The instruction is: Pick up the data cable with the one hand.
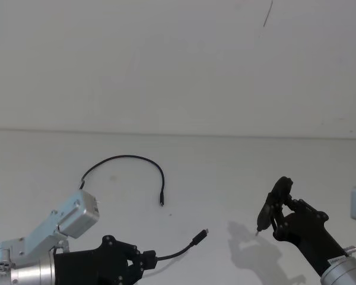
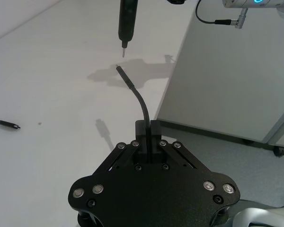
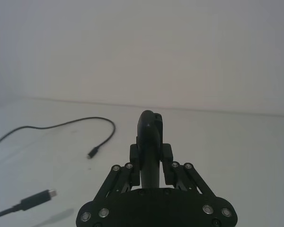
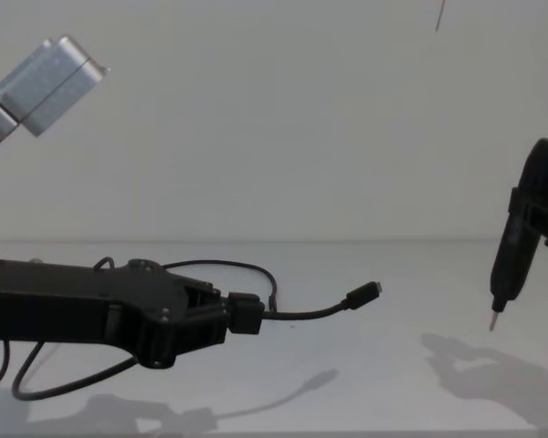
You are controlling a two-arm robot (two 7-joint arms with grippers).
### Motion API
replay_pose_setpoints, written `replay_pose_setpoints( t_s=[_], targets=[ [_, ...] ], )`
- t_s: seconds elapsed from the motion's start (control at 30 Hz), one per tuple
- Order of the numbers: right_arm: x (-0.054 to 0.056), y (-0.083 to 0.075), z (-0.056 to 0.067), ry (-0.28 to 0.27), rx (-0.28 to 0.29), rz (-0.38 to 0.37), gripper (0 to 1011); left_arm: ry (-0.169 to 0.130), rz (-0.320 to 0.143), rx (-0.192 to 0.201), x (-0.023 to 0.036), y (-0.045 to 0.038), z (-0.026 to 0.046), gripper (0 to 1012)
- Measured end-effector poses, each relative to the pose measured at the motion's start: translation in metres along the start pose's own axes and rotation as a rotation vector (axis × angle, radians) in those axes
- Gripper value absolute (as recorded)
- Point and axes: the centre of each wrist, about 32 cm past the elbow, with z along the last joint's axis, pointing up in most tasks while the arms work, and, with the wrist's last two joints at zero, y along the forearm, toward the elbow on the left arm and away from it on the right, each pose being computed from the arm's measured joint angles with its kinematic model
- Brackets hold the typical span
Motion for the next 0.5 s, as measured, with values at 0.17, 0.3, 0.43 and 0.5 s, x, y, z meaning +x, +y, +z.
replay_pose_setpoints(
  t_s=[0.17, 0.3, 0.43, 0.5],
  targets=[
    [0.003, -0.002, 0.005, 0.063, -0.018, 0.039, 269, 0.001, -0.002, 0.0, -0.0006, -0.0001, -0.0002, 51],
    [0.007, -0.005, 0.011, 0.12, -0.038, 0.086, 269, 0.002, -0.004, 0.0, -0.0011, -0.0003, -0.0001, 51],
    [0.009, -0.007, 0.015, 0.167, -0.058, 0.125, 269, 0.002, -0.005, -0.001, -0.0014, -0.0004, -0.0001, 51],
    [0.01, -0.008, 0.017, 0.182, -0.064, 0.138, 269, 0.003, -0.005, -0.001, -0.0015, -0.0004, -0.0001, 51]
  ],
)
